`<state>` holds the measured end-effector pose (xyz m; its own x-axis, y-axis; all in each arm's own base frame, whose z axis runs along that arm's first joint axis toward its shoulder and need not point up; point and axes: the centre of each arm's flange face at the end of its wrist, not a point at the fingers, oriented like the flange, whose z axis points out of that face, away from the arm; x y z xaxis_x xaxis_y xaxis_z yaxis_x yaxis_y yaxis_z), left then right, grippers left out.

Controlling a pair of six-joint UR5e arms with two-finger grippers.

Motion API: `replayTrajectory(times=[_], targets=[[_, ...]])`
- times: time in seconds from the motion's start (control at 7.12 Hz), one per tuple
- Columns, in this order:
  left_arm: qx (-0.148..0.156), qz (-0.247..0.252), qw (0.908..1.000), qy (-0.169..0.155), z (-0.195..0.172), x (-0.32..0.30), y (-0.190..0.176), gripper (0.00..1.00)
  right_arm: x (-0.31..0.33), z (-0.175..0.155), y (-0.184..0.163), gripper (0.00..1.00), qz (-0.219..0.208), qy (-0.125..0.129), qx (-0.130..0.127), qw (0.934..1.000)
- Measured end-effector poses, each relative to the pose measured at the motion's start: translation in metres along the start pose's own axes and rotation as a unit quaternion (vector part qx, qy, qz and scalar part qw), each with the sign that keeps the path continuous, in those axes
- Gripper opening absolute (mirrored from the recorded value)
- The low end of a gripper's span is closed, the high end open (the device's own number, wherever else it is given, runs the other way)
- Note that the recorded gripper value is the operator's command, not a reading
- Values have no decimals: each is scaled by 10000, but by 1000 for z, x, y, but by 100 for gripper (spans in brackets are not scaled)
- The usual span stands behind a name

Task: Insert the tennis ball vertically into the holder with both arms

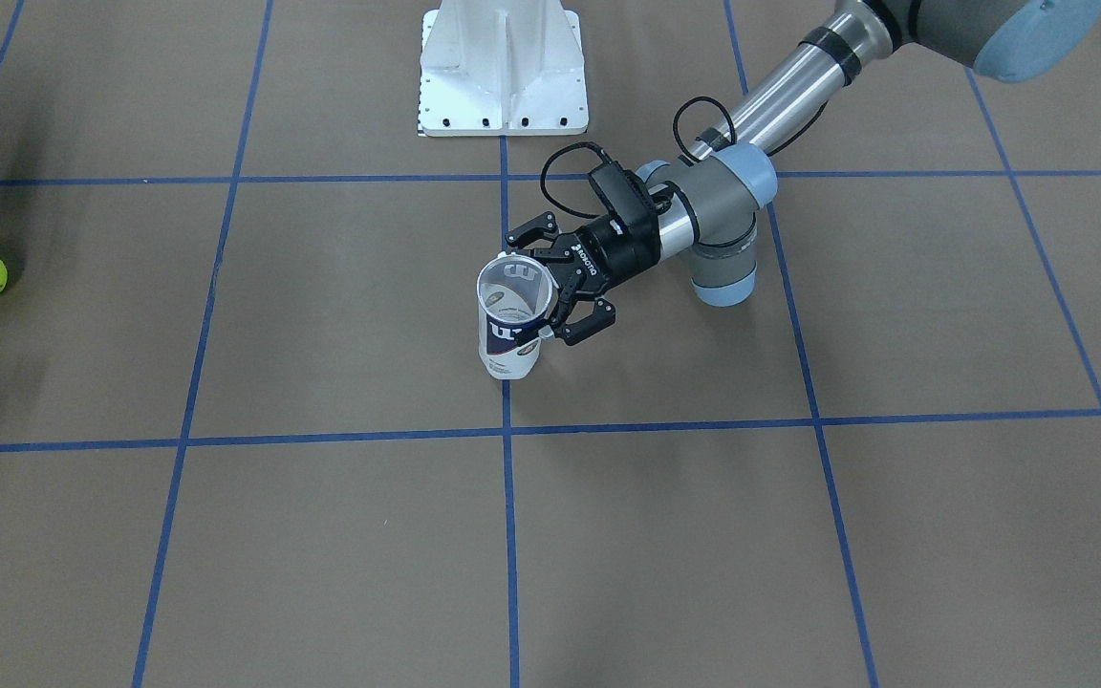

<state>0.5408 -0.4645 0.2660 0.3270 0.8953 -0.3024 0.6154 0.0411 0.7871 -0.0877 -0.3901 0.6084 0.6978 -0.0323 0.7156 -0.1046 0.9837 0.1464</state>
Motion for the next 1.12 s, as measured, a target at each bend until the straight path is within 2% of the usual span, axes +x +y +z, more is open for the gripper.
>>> replayTrajectory(times=[0.7, 1.12], targets=[[-11, 26, 10000, 2, -1, 0, 1, 85, -12, 43, 26, 99, -93, 407, -3, 9991], [-19, 32, 10000, -1, -1, 0, 2, 86, -1, 54, 47, 100, -221, 442, -45, 9988]])
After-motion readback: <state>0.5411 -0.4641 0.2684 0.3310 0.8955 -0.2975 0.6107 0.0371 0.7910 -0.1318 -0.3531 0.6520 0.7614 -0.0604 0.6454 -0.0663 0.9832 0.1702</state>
